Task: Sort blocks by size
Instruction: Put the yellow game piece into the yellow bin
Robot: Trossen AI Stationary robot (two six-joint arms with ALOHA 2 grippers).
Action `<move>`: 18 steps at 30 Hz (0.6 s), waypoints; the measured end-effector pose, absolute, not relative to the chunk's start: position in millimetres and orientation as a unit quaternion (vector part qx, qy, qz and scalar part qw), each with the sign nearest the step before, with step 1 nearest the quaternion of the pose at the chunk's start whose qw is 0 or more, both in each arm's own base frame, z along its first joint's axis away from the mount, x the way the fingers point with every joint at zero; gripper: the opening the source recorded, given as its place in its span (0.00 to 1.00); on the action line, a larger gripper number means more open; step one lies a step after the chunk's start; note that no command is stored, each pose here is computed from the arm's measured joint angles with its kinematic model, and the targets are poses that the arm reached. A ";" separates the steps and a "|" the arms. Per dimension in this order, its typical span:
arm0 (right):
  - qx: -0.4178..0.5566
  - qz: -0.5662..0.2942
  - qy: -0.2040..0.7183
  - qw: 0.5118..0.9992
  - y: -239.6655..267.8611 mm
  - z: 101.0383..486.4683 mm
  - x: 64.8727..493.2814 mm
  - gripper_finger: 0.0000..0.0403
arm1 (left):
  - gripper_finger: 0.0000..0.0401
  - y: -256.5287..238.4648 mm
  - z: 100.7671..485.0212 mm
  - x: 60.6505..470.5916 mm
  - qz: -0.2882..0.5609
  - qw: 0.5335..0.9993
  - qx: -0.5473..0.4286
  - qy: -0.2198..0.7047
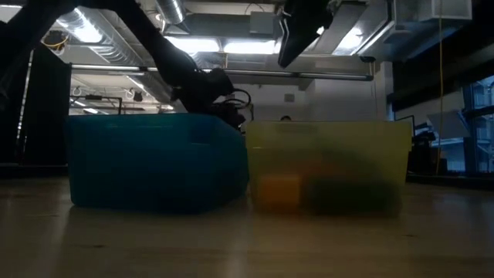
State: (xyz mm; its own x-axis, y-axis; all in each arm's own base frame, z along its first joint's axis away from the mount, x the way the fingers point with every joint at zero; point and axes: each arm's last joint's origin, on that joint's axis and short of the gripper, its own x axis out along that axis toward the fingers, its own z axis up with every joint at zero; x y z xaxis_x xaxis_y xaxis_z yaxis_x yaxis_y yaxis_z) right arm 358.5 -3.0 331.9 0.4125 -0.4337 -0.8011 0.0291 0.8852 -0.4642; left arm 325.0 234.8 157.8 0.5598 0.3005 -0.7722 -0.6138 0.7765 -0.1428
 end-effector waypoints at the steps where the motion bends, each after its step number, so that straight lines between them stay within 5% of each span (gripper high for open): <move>1: -0.195 -0.138 0.522 0.819 -0.1 331.9 358.6 0.56 | 0.48 235.0 155.1 325.3 0.266 0.858 -0.204 0.390; 12: -0.202 -0.124 0.518 0.822 10.7 331.9 358.6 0.56 | 0.48 236.7 135.9 327.9 0.260 0.850 -0.206 0.410; 18: -0.203 -0.126 0.518 0.821 10.6 332.0 358.6 0.56 | 0.35 237.5 133.3 325.3 0.264 0.844 -0.204 0.419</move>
State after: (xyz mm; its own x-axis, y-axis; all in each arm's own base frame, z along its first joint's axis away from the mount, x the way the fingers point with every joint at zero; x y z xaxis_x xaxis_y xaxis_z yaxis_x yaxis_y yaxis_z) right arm 358.6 10.6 332.0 0.4309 -0.4169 -0.8003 -0.0039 0.8860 -0.4636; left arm 325.3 237.5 133.3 0.5094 0.2747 -0.8155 -0.6174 0.7768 -0.1239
